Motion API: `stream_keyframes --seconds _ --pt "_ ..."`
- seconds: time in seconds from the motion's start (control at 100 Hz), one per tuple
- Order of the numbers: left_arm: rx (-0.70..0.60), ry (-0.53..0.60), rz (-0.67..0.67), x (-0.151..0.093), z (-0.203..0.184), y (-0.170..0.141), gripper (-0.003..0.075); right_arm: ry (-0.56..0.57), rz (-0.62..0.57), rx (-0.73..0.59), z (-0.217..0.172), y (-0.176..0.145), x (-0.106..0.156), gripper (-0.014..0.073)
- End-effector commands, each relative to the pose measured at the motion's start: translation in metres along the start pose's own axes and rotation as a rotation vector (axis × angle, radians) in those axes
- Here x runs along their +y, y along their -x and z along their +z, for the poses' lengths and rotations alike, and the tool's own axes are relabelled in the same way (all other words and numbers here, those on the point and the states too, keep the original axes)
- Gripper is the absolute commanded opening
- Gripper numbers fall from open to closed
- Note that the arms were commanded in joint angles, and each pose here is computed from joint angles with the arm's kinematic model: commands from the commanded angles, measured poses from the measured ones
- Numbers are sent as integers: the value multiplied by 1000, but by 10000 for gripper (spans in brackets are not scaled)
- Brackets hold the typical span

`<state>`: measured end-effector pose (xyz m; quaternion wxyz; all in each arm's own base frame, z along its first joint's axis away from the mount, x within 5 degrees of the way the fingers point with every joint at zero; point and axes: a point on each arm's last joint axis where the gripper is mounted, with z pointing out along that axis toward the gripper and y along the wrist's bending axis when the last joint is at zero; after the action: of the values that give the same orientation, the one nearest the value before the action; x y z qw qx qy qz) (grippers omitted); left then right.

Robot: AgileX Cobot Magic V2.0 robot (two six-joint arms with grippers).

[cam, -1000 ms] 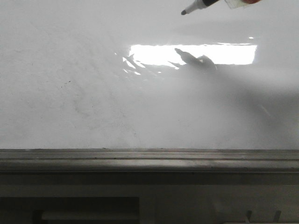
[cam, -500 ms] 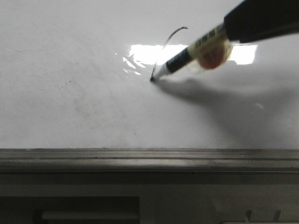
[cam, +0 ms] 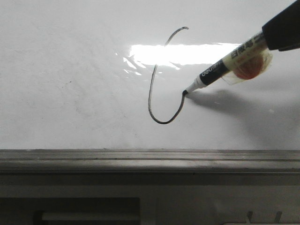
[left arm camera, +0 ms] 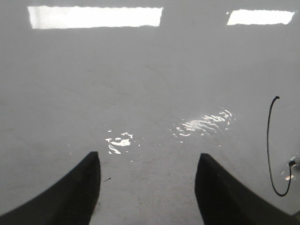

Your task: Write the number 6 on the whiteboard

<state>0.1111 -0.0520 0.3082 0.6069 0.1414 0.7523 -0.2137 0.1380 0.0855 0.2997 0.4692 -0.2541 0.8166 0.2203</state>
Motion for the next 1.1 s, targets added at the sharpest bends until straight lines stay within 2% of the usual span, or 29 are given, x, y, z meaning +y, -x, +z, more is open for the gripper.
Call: stream_keyframes --seconds 0.0,0.27,0.45,0.61,0.76,0.93,1.09 --pt "-55 18 -28 0 -2 11 399 -101 -6 -136 -5 20 -9 -45" --pt "-53 16 -28 0 -2 11 399 -14 -24 -109 16 36 1 -45" --pt "-35 -13 -27 -2 -2 10 399 138 -78 -15 14 40 18 -45" --pt "20 -128 15 -13 -3 7 395 234 -132 41 -2 42 30 -45" --pt "34 -260 42 -24 -1 11 371 247 -147 20 -7 54 33 -45" --pt "47 -396 50 -32 9 19 366 275 -161 26 -3 74 34 -45" --pt "104 -473 56 -35 27 25 366 314 -165 77 11 87 34 -45"
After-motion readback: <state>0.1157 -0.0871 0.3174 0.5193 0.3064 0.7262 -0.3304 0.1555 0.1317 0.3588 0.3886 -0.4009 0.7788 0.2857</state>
